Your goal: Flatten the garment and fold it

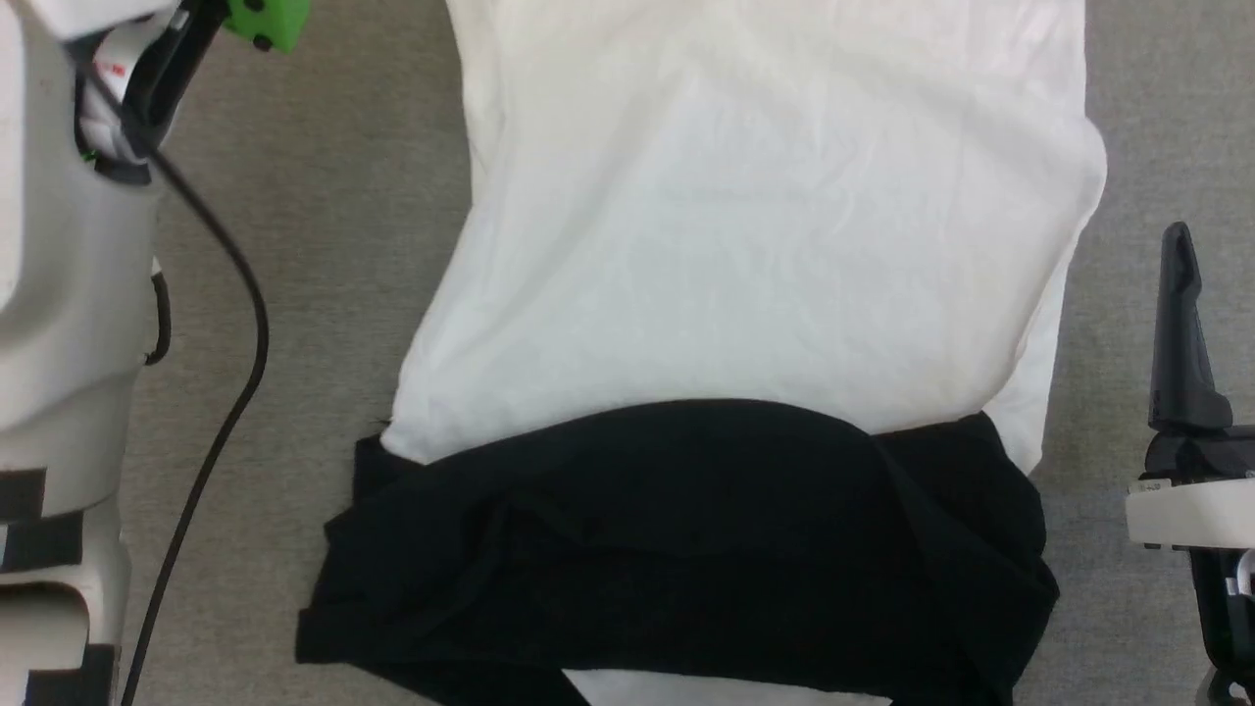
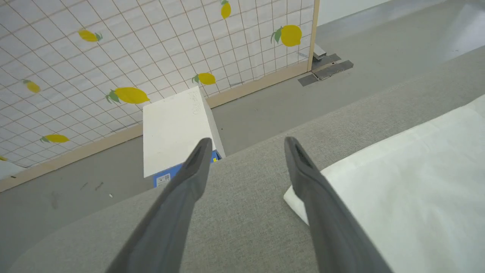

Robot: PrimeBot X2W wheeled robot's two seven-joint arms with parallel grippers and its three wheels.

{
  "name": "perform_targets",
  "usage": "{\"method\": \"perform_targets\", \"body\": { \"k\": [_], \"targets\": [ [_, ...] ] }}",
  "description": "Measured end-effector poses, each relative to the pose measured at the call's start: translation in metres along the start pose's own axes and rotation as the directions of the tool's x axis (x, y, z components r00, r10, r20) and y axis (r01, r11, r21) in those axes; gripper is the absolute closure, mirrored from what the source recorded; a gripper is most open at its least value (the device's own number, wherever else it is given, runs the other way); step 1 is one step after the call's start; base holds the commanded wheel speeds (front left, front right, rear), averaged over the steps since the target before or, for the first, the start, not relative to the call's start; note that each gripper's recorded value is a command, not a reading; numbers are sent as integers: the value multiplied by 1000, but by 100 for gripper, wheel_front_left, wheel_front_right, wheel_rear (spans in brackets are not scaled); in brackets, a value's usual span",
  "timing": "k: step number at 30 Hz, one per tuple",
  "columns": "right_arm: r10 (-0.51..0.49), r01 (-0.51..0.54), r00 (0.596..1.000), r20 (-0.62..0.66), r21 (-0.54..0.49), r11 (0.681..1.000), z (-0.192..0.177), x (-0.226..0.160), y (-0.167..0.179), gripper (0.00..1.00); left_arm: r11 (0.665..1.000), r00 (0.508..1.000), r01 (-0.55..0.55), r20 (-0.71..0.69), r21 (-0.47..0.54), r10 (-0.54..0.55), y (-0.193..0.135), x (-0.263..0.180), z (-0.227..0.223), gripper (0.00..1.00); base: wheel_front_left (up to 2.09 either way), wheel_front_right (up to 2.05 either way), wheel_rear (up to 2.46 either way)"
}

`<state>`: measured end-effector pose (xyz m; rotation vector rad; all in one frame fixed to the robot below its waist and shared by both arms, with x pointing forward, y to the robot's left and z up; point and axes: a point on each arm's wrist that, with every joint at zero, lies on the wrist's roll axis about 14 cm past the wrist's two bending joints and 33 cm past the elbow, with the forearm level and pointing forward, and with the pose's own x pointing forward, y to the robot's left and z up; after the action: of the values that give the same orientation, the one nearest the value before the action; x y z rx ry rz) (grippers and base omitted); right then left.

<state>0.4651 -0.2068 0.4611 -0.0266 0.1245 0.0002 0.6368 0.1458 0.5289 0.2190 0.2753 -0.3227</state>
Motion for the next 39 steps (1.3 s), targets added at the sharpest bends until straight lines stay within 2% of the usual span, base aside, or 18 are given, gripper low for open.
{"method": "perform_targets", "body": {
  "k": [6,13,18,19,20,21,24,27,33,36,39],
  "targets": [
    [-15,15,997,-72,-2,1000,-32,4,-6,0,992,969,82,-223,-93,-101,-32,35,-71,0,0,0,0],
    [-62,60,991,-118,-21,998,-50,-1,-22,0,984,918,102,-367,-143,-148,-55,49,-116,0,0,0,0],
    [-73,70,988,-134,-26,997,-57,-1,-26,0,980,862,90,-480,-176,-165,-63,45,-143,0,0,0,0],
    [-74,71,988,-135,-26,997,-58,0,-26,0,981,853,85,-497,-173,-162,-62,44,-146,5,0,0,0],
    [-73,71,988,-137,-24,997,-59,0,-26,0,982,851,81,-501,-171,-158,-61,44,-146,83,0,0,0],
    [-72,69,988,-139,-21,997,-60,1,-26,0,983,852,72,-502,-166,-148,-59,44,-147,100,0,0,0],
    [-58,55,990,-126,-24,998,-57,6,-21,0,985,870,36,-479,-169,-114,-51,45,-146,100,0,0,0],
    [-29,26,997,-70,-46,999,-38,20,-12,0,982,895,11,-435,-189,-93,-47,43,-144,100,0,0,0],
    [59,-44,990,129,-117,992,46,65,-1,0,977,921,-11,-382,-212,-72,-42,35,-138,100,0,0,0],
    [81,-62,987,135,-139,988,70,91,-2,0,975,928,-9,-364,-222,-74,-43,32,-135,100,0,0,0],
    [103,-89,992,67,-181,979,76,120,-1,0,975,934,-6,-350,-223,-74,-43,30,-134,100,0,0,0]
  ]
}}
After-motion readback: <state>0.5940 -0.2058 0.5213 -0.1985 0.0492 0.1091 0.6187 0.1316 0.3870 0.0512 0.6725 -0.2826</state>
